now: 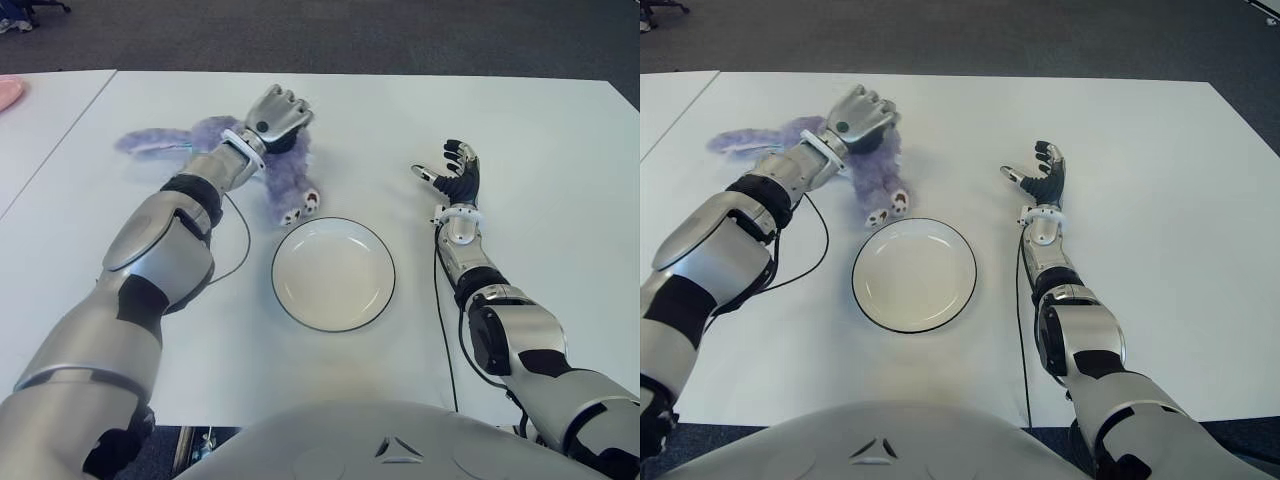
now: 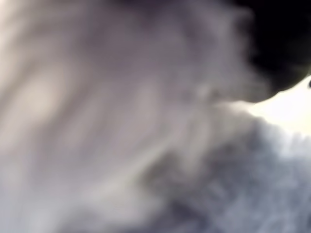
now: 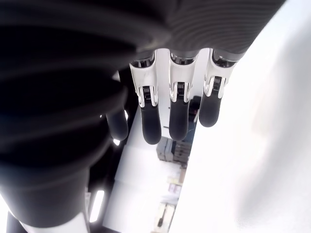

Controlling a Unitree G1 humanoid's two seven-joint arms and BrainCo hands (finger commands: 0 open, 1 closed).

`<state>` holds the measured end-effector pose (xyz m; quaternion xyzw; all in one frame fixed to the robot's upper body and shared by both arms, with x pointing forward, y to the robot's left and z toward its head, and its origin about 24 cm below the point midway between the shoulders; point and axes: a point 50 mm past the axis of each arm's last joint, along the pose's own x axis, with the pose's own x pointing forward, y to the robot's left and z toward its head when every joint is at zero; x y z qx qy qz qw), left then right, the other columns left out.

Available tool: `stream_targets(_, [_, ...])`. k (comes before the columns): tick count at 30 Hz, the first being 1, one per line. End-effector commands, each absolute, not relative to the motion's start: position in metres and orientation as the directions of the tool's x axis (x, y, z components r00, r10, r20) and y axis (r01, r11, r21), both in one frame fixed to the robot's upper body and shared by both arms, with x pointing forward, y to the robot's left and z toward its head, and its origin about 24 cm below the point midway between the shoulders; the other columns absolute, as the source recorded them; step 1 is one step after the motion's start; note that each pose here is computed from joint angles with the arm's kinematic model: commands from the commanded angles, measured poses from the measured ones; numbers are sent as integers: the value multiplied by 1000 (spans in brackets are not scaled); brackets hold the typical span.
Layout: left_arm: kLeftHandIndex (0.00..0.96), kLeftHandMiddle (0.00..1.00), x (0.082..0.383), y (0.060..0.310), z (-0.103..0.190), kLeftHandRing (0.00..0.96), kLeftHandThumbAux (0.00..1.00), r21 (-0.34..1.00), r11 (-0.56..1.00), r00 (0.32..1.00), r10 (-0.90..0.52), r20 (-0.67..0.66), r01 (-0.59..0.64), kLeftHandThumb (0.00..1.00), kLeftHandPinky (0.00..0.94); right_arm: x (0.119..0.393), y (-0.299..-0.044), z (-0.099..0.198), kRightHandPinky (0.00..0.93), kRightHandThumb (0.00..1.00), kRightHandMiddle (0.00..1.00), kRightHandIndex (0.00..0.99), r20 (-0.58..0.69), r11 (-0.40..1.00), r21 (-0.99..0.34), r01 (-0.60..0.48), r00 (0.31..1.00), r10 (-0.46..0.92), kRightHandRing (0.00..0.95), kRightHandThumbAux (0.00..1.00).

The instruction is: Put the doll into the plate.

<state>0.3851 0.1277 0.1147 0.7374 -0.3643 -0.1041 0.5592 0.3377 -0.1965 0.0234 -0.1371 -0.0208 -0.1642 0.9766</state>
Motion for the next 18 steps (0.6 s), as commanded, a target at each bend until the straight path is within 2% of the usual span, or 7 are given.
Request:
stream_targets(1, [427, 717, 361, 99, 101, 878, 684, 873, 72, 462, -825, 324, -483, 793, 887, 233, -189, -97, 195, 0, 236, 224, -419, 912, -359, 200, 838, -349, 200, 855])
stream_targets(3, [436, 813, 359, 98, 102, 886, 695, 869, 100, 441, -830, 341, -485, 756, 891, 233, -188, -97, 190, 0, 235, 226, -417, 911, -362, 198, 839, -348, 198, 854])
stream_targets(5, [439, 845, 356, 96, 103, 889, 699, 872, 144, 422, -830, 364, -468, 741, 889, 234, -187, -97, 187, 0, 235, 227, -415, 910, -365, 196, 841, -347, 196, 854])
stream_targets(11, [441, 874, 347, 87, 105, 887, 705, 864, 244, 352, -838, 417, -441, 721, 882, 234, -185, -97, 197, 0, 233, 221, -414, 911, -362, 199, 841, -348, 195, 864])
stream_targets(18, [442, 873, 341, 84, 103, 876, 706, 879, 304, 348, -832, 433, -368, 714, 874, 234, -185, -97, 190, 0, 229, 219, -417, 912, -359, 198, 840, -347, 190, 871])
